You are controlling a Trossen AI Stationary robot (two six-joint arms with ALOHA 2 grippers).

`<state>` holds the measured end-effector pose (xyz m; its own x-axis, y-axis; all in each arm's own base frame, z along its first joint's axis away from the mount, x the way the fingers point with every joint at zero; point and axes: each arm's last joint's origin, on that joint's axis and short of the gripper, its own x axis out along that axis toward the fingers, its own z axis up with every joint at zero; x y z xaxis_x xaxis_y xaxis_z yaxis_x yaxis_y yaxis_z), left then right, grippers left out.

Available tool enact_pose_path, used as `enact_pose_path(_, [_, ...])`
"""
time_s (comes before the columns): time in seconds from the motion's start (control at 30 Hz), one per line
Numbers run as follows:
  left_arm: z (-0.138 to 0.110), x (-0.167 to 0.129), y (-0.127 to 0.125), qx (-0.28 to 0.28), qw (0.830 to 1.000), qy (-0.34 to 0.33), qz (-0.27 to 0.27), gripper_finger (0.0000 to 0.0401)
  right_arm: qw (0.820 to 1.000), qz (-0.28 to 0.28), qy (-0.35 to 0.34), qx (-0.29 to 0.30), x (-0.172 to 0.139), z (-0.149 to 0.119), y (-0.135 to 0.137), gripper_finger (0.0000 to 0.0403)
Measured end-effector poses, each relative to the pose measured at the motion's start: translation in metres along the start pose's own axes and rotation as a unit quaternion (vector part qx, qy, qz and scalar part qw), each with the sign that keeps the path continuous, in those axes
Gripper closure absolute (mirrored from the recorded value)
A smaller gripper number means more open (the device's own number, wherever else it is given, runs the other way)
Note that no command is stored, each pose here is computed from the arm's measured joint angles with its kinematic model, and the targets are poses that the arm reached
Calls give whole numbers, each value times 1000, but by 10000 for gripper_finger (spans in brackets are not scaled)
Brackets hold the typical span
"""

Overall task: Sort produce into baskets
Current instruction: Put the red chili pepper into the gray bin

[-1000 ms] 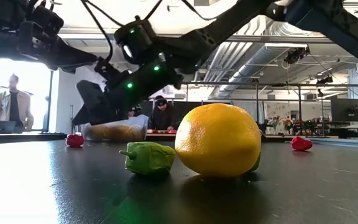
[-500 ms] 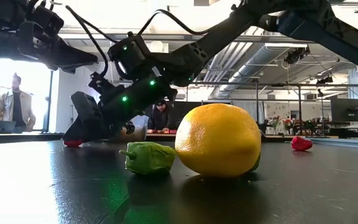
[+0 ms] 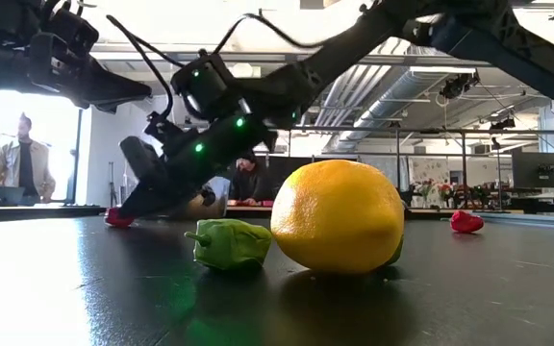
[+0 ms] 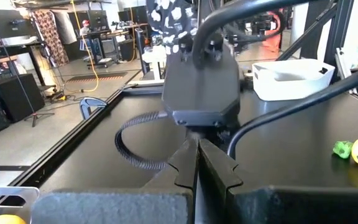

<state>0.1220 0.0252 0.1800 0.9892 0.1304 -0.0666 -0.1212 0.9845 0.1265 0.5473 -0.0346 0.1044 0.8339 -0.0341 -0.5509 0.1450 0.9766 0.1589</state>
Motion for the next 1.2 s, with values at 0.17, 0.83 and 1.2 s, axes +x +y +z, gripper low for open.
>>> enact_pose_path(0.17, [0,0,0,0,1000,0,1,400,997,-43,64,12,-29,16,1,395])
enact_pose_path(0.83, [0,0,0,0,1000,1,5,400,888,-255,259,280,-270,50,116,397])
enact_pose_path(1.2, [0,0,0,0,1000,1,5,400,799,-325,247,442,-348,12,188,398])
